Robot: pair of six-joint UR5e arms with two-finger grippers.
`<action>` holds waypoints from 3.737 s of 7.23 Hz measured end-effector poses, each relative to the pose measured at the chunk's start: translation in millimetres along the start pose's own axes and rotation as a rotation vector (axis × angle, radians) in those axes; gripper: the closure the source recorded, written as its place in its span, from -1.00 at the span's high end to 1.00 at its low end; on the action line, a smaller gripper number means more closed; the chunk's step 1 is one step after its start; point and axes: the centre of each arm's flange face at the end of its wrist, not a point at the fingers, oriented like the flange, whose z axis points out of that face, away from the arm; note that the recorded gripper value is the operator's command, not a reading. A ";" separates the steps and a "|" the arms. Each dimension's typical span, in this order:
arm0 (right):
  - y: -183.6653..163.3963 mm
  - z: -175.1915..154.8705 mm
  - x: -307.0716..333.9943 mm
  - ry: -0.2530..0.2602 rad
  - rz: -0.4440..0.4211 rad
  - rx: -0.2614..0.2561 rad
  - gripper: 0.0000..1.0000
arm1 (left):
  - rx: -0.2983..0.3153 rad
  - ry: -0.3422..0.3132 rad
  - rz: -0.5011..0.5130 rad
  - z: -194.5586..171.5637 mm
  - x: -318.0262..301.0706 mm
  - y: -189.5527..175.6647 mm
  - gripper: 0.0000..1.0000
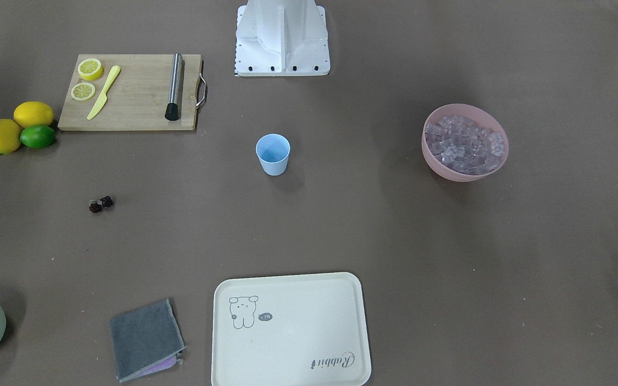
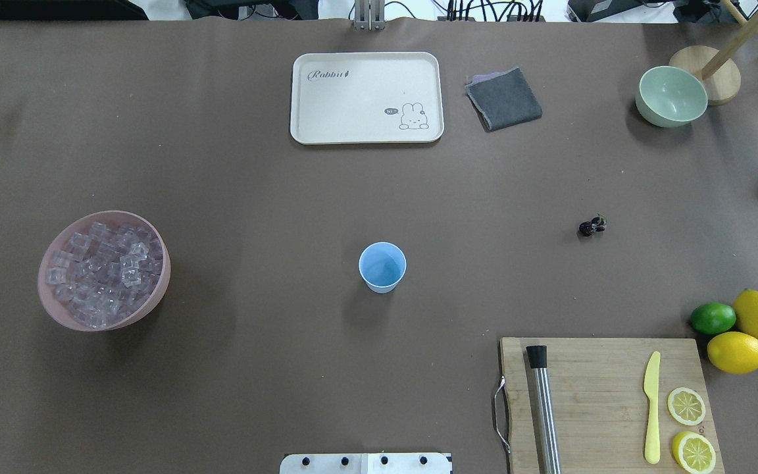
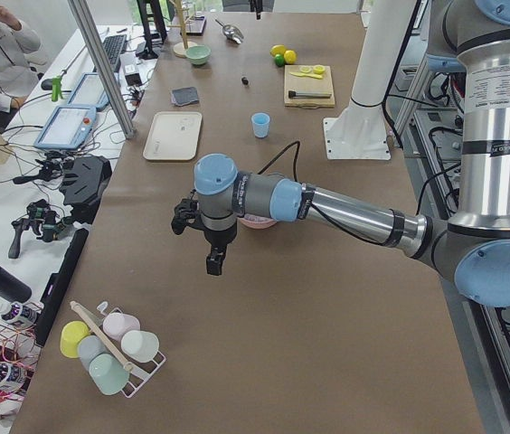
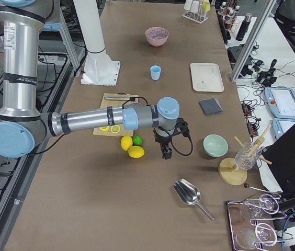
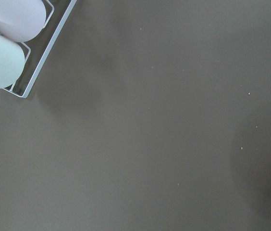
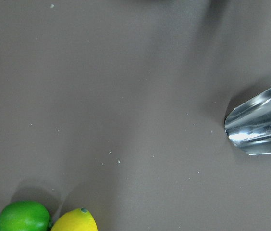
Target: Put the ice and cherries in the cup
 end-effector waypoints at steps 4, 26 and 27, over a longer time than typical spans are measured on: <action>2.1 0.1 -0.6 -0.004 0.001 0.000 1.00 | 0.018 -0.001 -0.030 -1.4 2.9 -1.0 0.94; 13.9 9.0 4.1 -0.009 0.011 -0.022 1.00 | 0.031 0.045 0.151 133.4 333.3 -9.6 0.62; 14.3 9.2 4.3 -0.009 0.012 -0.022 1.00 | 0.032 0.049 0.160 137.1 341.3 -16.5 0.55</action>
